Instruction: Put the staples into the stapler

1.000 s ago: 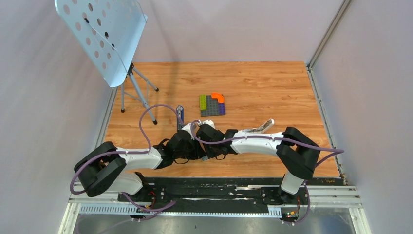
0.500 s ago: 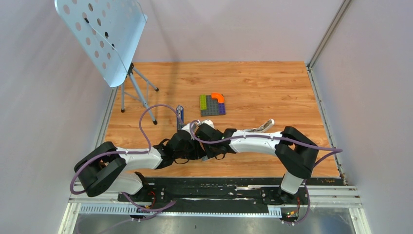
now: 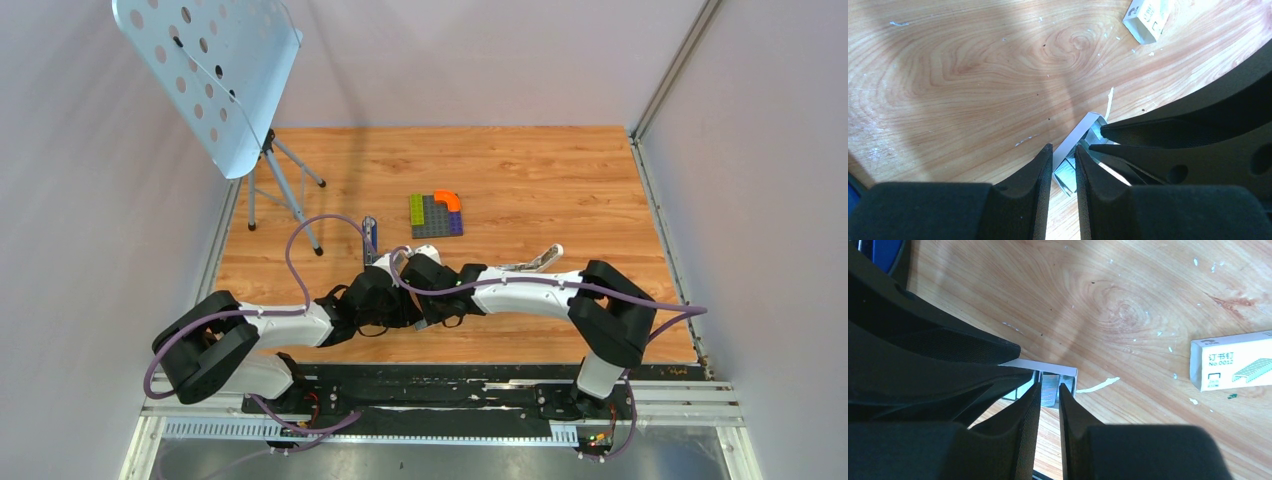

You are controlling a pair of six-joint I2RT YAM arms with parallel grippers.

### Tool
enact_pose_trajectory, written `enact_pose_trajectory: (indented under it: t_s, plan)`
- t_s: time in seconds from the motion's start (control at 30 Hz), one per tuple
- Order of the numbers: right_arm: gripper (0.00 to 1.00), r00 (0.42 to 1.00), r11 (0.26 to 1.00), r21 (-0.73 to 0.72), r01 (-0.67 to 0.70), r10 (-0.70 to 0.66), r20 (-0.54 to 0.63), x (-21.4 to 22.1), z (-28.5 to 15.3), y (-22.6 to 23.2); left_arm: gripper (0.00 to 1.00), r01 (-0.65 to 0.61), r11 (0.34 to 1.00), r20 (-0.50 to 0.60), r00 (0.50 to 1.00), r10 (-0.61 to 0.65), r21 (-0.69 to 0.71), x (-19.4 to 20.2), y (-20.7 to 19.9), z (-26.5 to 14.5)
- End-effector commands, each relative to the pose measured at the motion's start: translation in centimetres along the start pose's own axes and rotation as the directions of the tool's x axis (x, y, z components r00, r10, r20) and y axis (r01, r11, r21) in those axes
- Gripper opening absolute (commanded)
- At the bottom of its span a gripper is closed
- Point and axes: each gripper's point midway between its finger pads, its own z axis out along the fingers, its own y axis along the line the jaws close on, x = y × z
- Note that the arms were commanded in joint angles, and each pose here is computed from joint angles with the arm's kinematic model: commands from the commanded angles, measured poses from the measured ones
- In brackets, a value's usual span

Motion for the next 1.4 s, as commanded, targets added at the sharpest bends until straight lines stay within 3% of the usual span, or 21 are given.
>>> enact_pose_trajectory:
  t_s: [0.0,0.4,0.7,1.37]
  plan:
    - [0.22,1.000,0.999,0.034,0.019,-0.020,0.012,-0.2,-1.3,-0.4,0.25,-0.009,0.996,-0.058,0.998,0.004,-0.084,2.1,2.7,-0.4]
    - [0.24,1.000,0.999,-0.037,0.021,-0.021,0.004,0.1,-0.8,0.9,0.25,-0.008,0.996,-0.059,0.998,0.003,-0.084,2.1,2.7,-0.3]
    - [0.27,1.000,1.000,-0.017,0.016,-0.016,-0.023,0.7,0.4,0.4,0.25,-0.011,0.997,-0.055,0.998,0.007,-0.081,2.0,2.6,-0.4]
    - [0.24,0.999,0.999,0.035,-0.002,0.004,-0.053,1.4,0.5,-1.2,0.25,-0.025,0.995,-0.056,0.998,0.020,-0.097,1.9,2.8,-0.6]
